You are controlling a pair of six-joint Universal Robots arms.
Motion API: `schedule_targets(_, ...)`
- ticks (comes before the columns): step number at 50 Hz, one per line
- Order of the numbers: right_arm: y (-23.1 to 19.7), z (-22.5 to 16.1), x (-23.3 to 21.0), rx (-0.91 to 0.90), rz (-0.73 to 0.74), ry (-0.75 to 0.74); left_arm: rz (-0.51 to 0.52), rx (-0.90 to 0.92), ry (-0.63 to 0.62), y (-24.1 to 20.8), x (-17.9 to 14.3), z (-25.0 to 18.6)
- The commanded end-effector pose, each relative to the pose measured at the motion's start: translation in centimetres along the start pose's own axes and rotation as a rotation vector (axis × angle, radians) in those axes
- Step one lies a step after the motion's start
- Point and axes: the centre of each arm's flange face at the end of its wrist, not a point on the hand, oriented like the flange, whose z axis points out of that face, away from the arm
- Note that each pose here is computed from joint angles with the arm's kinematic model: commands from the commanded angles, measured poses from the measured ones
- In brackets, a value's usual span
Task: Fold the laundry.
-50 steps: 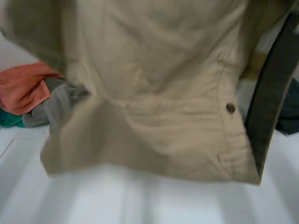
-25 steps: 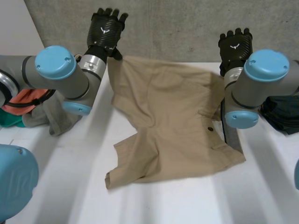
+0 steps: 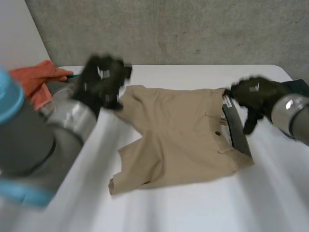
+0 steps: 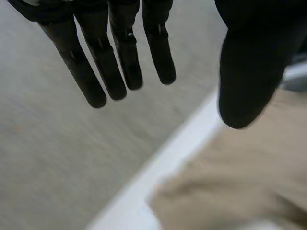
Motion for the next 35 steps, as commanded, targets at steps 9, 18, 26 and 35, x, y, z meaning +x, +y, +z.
schedule_targets(9,9.5,-0.3,-4.0,-0.055,-0.062,-0.116,-0.034,-0.401,0.268,8.9,6.8,-8.9)
schedule_targets(18,11.9,1.8,-4.8,-0.041,-0.061,-0.105,-0.040,-0.415,0.224,10.9,6.5,-6.6)
schedule_targets(26,11.6,2.5,-4.5,0.005,-0.091,-0.063,-0.024,-0.301,0.166,10.9,6.3,-4.8)
schedule_targets(35,11.1,2.5,-5.2,0.020,-0.022,-0.080,0.052,-0.311,0.135,12.8,6.7,-3.4)
